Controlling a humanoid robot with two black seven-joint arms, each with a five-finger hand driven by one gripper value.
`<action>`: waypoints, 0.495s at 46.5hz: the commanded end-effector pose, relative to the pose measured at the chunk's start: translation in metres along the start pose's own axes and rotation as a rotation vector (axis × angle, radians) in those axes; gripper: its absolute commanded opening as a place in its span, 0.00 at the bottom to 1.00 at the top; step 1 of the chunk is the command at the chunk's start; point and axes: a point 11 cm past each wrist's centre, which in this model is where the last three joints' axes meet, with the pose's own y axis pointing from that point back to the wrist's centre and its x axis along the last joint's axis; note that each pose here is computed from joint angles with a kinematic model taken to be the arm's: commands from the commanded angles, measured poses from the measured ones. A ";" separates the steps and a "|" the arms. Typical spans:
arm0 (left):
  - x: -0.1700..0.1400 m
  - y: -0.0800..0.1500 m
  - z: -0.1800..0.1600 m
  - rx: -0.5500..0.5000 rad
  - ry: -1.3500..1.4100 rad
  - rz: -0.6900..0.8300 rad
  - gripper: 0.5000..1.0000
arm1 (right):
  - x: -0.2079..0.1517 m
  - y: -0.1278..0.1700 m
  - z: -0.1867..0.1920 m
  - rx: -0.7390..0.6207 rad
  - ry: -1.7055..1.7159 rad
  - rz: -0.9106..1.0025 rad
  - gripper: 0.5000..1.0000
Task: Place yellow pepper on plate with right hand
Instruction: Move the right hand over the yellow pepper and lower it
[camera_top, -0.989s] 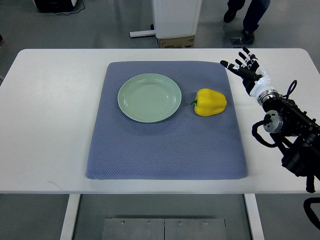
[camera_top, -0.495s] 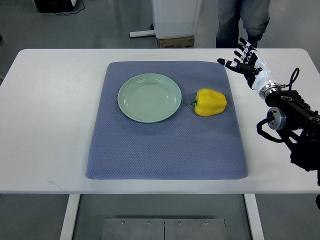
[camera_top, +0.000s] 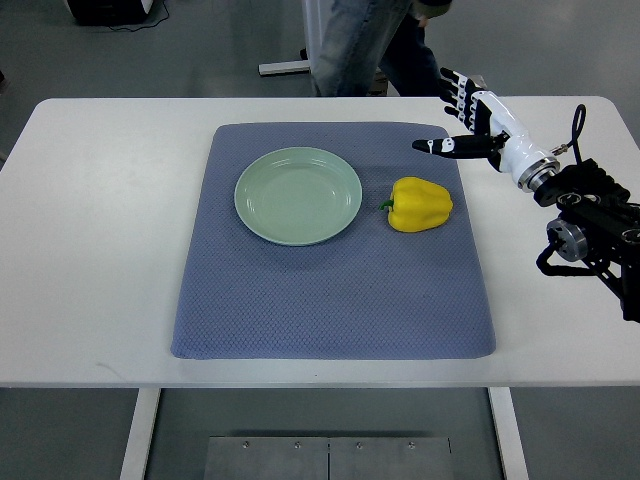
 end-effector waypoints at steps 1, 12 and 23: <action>0.000 0.000 0.000 0.000 0.000 0.000 1.00 | -0.004 -0.003 -0.007 0.018 0.060 -0.043 1.00; 0.000 0.000 0.000 0.000 0.000 -0.001 1.00 | -0.016 -0.005 -0.010 0.029 0.158 -0.132 1.00; 0.000 0.000 0.000 0.000 0.000 -0.001 1.00 | -0.032 -0.006 -0.015 0.045 0.244 -0.219 1.00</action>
